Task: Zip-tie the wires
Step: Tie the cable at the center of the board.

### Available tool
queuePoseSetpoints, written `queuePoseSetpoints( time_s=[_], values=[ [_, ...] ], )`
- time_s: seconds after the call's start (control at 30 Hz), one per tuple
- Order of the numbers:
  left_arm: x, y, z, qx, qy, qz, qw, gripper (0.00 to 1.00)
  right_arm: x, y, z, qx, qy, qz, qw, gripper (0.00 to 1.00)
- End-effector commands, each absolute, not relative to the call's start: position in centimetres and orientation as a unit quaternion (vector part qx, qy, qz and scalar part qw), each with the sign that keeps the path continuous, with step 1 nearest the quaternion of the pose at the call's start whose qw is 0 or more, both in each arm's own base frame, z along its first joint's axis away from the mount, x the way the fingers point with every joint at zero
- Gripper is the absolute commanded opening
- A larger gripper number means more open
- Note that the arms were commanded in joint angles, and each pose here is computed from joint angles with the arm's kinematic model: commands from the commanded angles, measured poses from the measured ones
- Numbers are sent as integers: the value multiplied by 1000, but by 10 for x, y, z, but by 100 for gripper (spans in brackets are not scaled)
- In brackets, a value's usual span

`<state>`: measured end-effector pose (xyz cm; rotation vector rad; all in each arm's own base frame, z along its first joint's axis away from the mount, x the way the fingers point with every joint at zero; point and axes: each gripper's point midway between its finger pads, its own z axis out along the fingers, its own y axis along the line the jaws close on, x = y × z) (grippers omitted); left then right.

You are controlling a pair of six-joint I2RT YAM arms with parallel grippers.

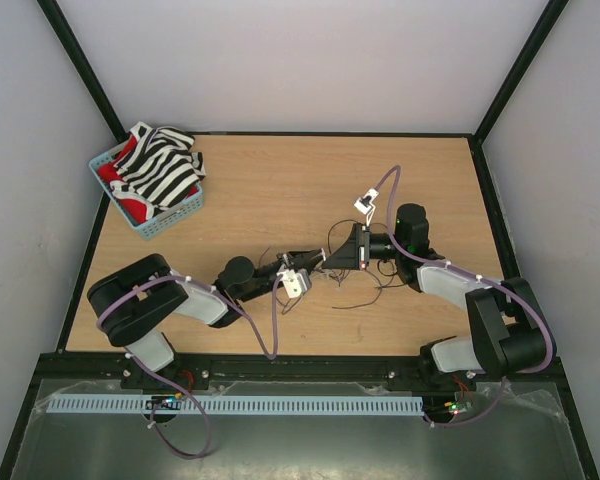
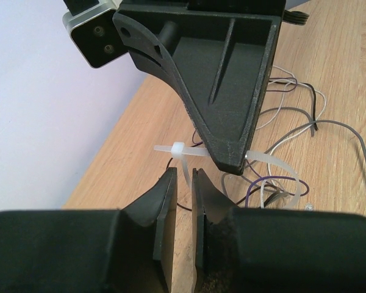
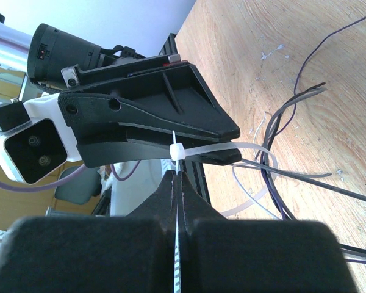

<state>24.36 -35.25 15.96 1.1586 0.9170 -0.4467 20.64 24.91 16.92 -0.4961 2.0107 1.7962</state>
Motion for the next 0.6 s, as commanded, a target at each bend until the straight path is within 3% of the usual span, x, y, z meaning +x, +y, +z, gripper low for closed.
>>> queuePoseSetpoints(
  time_s=[0.0, 0.37, 0.57],
  values=[
    [241, -357, 188, 507, 386, -208, 742, 17, 206, 248, 173, -192, 709, 644, 215, 0],
    [242, -356, 195, 502, 381, -205, 749, 17, 205, 248, 173, -192, 709, 644, 215, 0],
    [243, -355, 201, 498, 379, -200, 754, 6, 206, 248, 172, -190, 710, 644, 212, 0]
  ],
)
